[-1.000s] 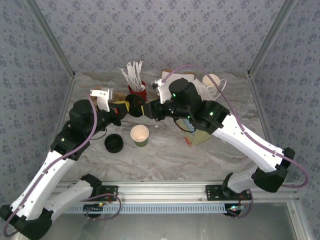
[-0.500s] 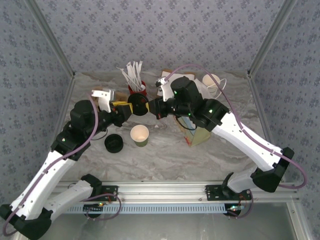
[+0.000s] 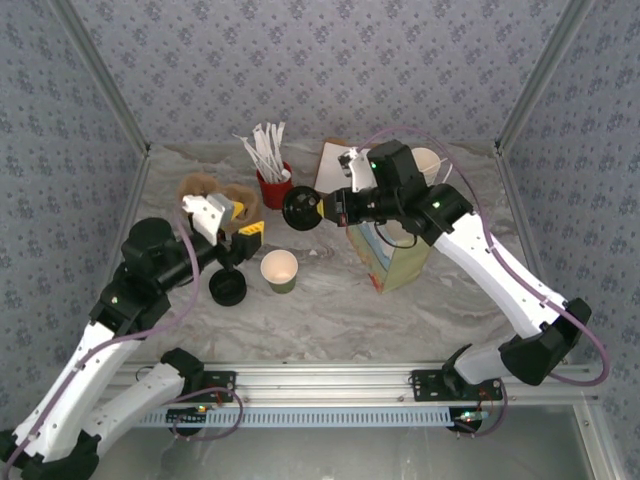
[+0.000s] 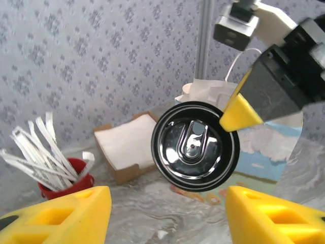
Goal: Pack the takeout coffee
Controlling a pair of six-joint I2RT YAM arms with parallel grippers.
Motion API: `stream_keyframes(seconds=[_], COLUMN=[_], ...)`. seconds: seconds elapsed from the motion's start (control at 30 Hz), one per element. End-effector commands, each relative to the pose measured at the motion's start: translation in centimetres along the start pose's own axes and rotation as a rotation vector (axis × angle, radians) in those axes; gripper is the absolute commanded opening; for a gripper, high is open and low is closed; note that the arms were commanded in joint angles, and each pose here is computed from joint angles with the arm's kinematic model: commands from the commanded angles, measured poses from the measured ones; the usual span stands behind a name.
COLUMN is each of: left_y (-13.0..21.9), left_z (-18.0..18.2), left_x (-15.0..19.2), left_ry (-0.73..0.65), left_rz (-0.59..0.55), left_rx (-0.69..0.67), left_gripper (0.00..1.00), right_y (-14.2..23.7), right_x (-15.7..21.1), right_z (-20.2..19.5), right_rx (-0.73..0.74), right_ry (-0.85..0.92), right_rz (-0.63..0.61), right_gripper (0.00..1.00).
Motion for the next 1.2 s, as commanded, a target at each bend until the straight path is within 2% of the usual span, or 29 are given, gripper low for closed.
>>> stream_keyframes(seconds=[0.0,0.03,0.1,0.2,0.33,0.47,0.83,1.07,1.17], left_y=[-0.4,-0.4,-0.9,-1.4,-2.0,-2.5,-4.1,-4.4,-4.5], left_z=[-1.4,-1.3,-0.8,-1.5,-2.9,-4.8,-5.8,-6.1,-6.2], left_x=[-0.6,-0.7,-0.4,0.4,1.1,1.4,1.4,0.8,0.8], left_ry=[-0.324,-0.355,-0.404,-0.541,-0.724,-0.848,-0.963,-0.961,-0.973], left_rz=[-0.121,-0.136,-0.126,-0.113,-0.136,-0.137,-0.134,-0.133,-0.136], left_rx=[0.078,0.064,0.035,0.06,0.075,0.135,0.143,0.123,0.126], left_gripper=[0.72,0.74,0.69,0.67,0.54,0.54,0.53,0.52,0.49], right_y=[2.7,3.1,3.6,4.1,4.2,4.3,4.2,3.8,3.7], right_x=[0.9,1.0,1.1,1.4,1.7,1.8,2.2,2.5,2.6], right_z=[1.6,1.6,1.5,1.2,1.1,1.0,1.0,0.9,0.9], right_rx=[-0.122,-0.136,-0.151,-0.174,-0.21,-0.223,-0.25,-0.26,-0.264], right_ry=[-0.117,-0.136,-0.159,-0.214,-0.257,-0.282,-0.332,-0.362,-0.368], right_rz=[0.056,0.056,0.054,0.067,0.09,0.1,0.128,0.149,0.156], right_gripper=[0.08,0.08,0.08,0.08,0.08,0.08,0.07,0.06,0.06])
Point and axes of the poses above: each hand's point on the last joint's axis, 136 mm out from that joint toward the fingers, its own y axis back along the fingers, its own z axis along the line the jaws close on, x = y × z, the point moved 2 cm from there along y, back along the fingers, and after that the axes turned 8 degrees about y, right-handed, at the moved point
